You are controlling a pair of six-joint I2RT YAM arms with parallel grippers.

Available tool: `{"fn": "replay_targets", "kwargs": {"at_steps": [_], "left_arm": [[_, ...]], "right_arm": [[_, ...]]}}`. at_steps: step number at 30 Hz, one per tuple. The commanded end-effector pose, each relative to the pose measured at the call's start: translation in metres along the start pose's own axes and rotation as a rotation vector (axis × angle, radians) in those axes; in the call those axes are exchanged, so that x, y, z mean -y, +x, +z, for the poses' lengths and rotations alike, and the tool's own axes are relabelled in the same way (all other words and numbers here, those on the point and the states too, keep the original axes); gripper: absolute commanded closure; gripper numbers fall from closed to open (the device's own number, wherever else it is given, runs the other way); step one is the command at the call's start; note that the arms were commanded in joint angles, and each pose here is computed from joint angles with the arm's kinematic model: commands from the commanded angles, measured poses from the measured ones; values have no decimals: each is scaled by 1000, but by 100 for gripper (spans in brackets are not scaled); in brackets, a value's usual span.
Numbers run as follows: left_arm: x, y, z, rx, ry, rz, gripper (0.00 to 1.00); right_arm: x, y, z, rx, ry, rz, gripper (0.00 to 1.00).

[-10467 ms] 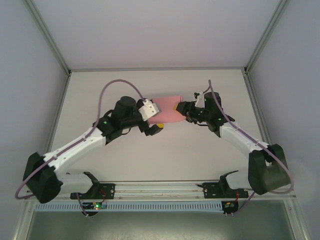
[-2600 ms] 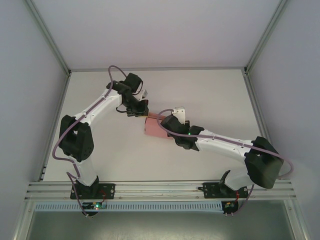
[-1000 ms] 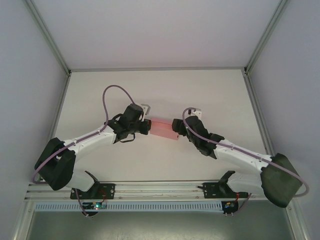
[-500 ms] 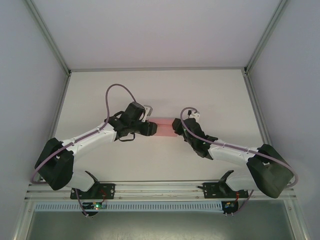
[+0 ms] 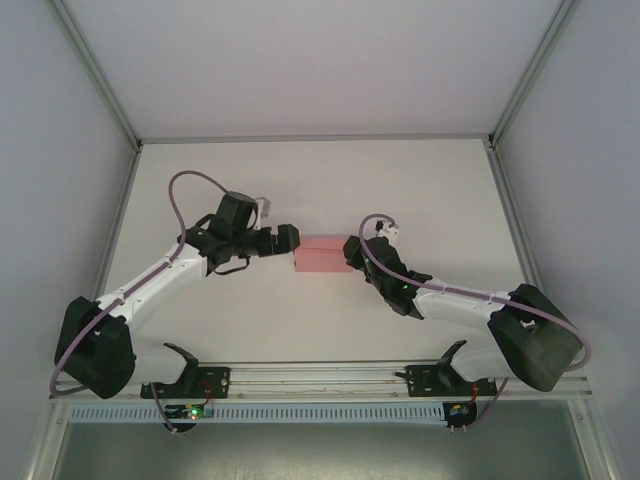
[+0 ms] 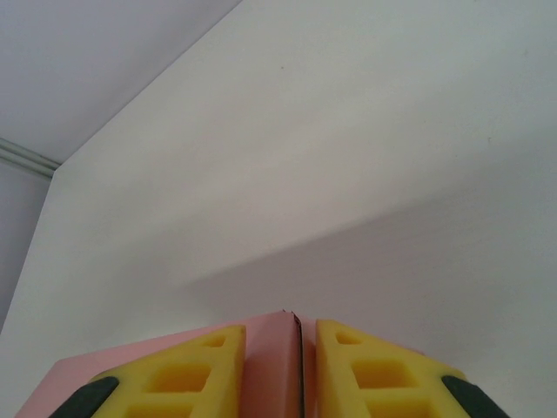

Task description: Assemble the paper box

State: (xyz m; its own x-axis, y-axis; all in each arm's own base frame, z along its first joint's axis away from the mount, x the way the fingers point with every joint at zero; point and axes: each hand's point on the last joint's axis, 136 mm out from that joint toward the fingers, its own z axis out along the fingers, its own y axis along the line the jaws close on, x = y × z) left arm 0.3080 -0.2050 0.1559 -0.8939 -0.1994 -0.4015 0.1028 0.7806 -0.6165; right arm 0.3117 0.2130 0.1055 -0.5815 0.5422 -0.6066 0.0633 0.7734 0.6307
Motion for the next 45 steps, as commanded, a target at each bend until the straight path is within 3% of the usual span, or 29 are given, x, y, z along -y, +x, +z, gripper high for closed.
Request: {"fn": "replay_targets", "kwargs": {"at_steps": [1,6,10,18,27,35,45], "left_arm": [[12,-15,14,7,163,-115,0],[10,-8,35,-51,233,-106,2],[-8,7,50,-101,199,-131,12],[-21,38,70,-169,279,-150,30],[-49,62,85,-193,268,-159,61],[-63,78,96,-220,268,-171,100],[-70,82,99,-244,238,-178,98]], "right_arm": [[94,73,-11,-261,294,-135,75],[96,71,-12,-248,299,-138,75],[100,71,-10,-249,302,-147,75],[107,90,-2,-285,230,-170,77],[106,114,3,-345,78,-252,81],[100,134,8,-436,-29,-346,100],[89,124,11,-431,-78,-336,100]]}}
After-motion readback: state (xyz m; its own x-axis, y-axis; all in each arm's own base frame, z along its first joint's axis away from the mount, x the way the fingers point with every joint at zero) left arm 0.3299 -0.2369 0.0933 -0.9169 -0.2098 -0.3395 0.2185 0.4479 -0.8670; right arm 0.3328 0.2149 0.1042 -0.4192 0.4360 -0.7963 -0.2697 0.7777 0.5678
